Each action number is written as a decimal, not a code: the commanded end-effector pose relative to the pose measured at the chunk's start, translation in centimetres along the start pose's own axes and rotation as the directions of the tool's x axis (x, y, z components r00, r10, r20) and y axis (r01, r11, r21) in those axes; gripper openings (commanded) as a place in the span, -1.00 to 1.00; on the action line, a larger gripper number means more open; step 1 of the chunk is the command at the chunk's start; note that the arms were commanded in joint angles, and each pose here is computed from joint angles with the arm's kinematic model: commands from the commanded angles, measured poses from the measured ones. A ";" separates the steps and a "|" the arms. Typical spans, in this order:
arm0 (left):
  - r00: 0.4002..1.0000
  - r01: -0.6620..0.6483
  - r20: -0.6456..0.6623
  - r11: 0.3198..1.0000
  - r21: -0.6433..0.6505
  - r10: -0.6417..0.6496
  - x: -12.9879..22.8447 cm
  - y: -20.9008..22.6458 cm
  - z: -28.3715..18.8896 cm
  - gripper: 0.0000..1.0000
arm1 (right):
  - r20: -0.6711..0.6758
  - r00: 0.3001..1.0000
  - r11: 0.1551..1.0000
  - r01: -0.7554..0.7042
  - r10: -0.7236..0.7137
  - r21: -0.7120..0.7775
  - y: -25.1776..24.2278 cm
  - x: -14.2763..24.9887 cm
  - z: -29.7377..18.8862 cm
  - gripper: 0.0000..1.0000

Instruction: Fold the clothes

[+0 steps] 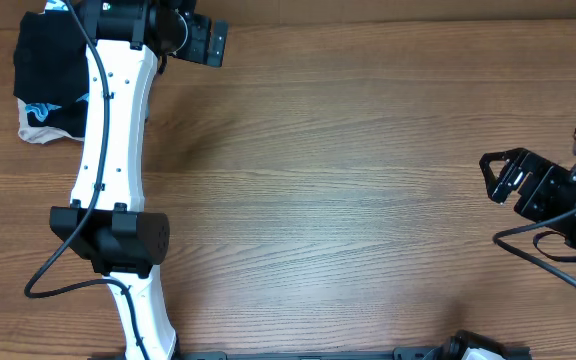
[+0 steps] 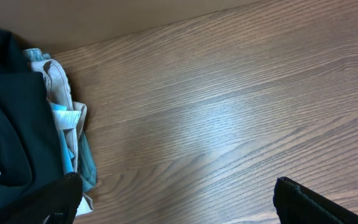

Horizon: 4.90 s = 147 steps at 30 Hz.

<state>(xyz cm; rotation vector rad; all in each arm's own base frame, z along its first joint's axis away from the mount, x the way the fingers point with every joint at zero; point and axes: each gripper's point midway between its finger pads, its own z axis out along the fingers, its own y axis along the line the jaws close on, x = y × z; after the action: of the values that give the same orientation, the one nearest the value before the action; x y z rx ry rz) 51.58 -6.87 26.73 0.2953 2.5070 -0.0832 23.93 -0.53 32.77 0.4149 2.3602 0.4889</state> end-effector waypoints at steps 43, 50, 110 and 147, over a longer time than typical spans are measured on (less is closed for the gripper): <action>0.999 0.014 0.045 1.000 -0.008 -0.013 -0.9 -0.2 -1.8 1.00 | 0.597 0.724 0.879 0.473 -0.345 -0.065 -3.0 11.8 13.3 1.00; 0.999 0.014 0.045 1.000 -0.008 -0.013 -0.9 -0.2 -1.8 1.00 | 0.645 0.686 0.887 0.461 -0.336 -0.028 -3.2 10.8 12.4 1.00; 0.999 0.014 0.037 1.000 -0.007 -0.013 -0.8 -0.2 -1.4 1.00 | 0.698 0.639 0.917 0.393 -0.323 0.064 -4.7 9.5 12.0 1.00; 0.984 -0.136 0.122 0.988 0.070 0.127 6.8 -7.9 -23.0 1.00 | 0.698 0.639 0.917 0.394 -0.323 0.064 -4.7 9.5 12.0 1.00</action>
<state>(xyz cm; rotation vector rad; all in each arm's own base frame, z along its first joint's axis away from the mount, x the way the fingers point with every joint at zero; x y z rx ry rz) 30.96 -9.89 41.91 0.4868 2.3447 -0.1122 24.55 2.14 17.12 0.0405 1.6023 0.1924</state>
